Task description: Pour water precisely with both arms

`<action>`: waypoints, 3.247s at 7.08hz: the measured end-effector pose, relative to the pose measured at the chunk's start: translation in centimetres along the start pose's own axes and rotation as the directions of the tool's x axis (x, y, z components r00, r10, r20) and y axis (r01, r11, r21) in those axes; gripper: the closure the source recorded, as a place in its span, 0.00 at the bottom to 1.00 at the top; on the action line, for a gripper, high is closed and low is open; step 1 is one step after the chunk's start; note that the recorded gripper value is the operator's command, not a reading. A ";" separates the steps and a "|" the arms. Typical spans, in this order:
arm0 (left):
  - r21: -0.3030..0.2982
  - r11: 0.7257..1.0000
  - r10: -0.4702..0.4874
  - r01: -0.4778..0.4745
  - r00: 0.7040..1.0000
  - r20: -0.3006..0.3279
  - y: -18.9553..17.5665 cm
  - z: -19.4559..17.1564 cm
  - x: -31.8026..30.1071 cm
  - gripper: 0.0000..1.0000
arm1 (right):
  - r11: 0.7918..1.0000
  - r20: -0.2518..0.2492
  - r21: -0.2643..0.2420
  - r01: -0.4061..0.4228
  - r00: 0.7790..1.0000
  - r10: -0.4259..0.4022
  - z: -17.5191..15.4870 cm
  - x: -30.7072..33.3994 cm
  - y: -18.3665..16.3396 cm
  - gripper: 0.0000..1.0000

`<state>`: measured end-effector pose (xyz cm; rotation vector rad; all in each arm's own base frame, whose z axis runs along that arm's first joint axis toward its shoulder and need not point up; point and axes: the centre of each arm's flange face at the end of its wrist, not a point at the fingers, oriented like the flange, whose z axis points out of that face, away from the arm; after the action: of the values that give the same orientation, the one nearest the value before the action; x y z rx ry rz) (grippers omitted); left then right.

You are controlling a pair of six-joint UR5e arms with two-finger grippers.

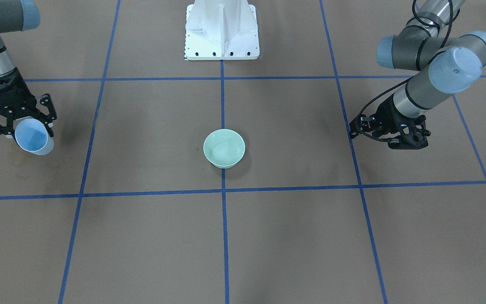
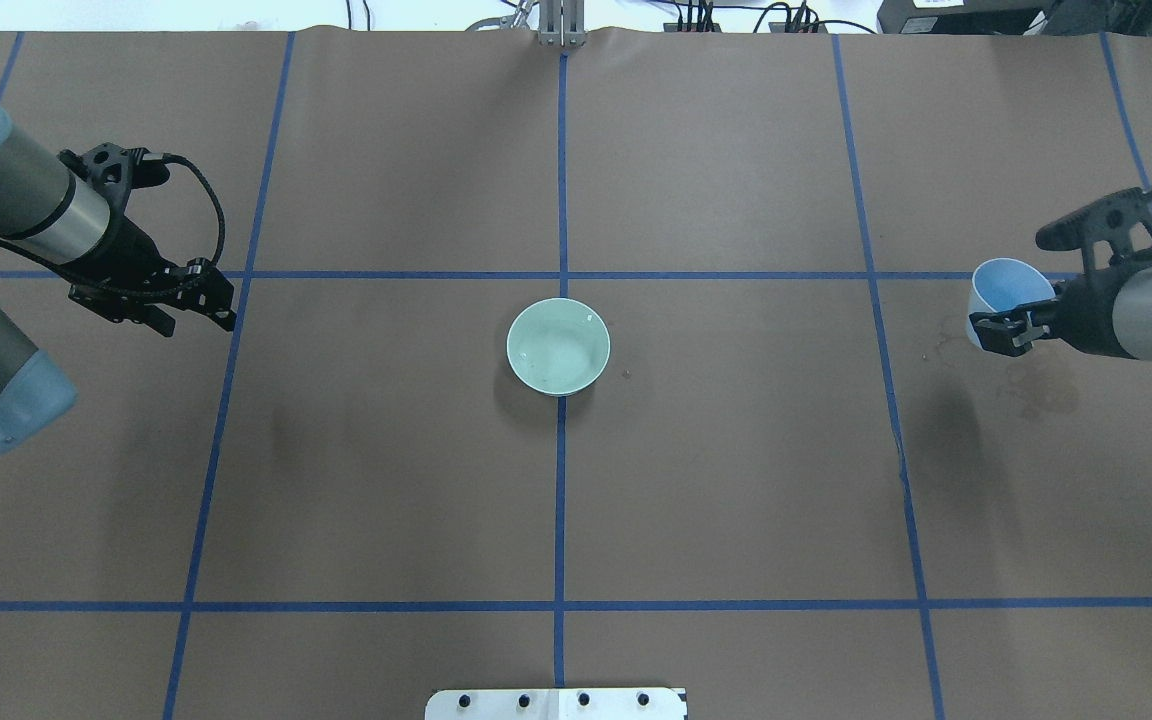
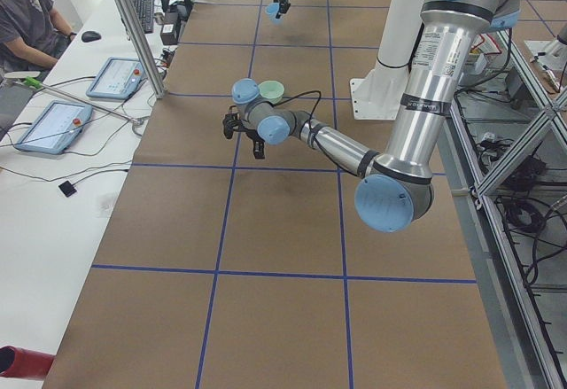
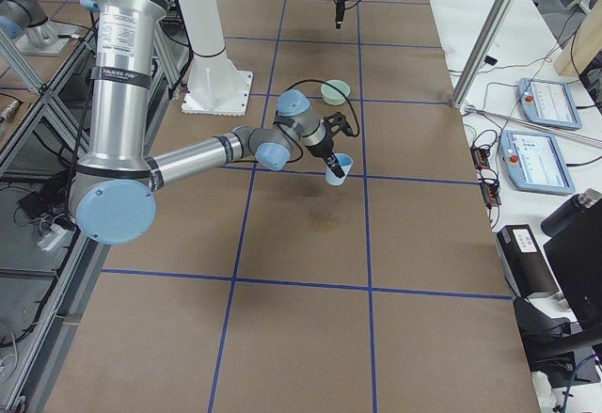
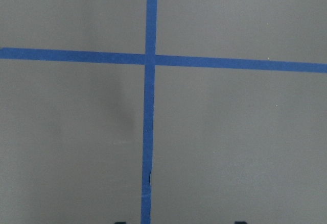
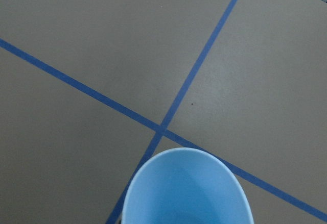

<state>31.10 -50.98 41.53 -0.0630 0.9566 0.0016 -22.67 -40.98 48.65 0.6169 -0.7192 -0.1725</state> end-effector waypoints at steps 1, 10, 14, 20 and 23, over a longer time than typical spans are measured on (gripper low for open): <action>0.002 1.000 0.001 -0.001 1.000 -0.001 0.1 -0.1 0.1 0.23 | 0.996 0.003 0.036 -0.082 0.997 0.082 0.8 2.5 2.5 1.00; 0.008 1.000 0.005 -0.005 1.000 -0.004 0.3 -0.6 0.2 0.23 | 0.928 -0.021 0.107 -0.357 0.932 0.361 3.5 8.5 8.8 0.74; 0.010 1.000 0.008 -0.008 1.000 -0.007 0.5 -0.8 0.4 0.23 | 0.932 -0.026 0.086 -0.353 0.934 0.356 4.0 8.3 9.4 0.00; 0.014 1.000 0.013 -0.013 1.000 -0.014 0.7 -1.3 0.9 0.23 | 0.928 0.030 0.031 -0.372 0.928 0.371 2.1 9.8 8.2 0.00; 0.007 0.998 -0.055 0.056 0.998 -0.026 0.9 -0.9 3.2 0.23 | 0.926 0.040 0.008 -0.379 0.925 0.378 -0.4 13.6 6.3 0.00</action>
<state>32.17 -50.26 38.39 -0.0824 0.9799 -0.0545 -12.59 -40.51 59.72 0.4793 -0.8639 0.1806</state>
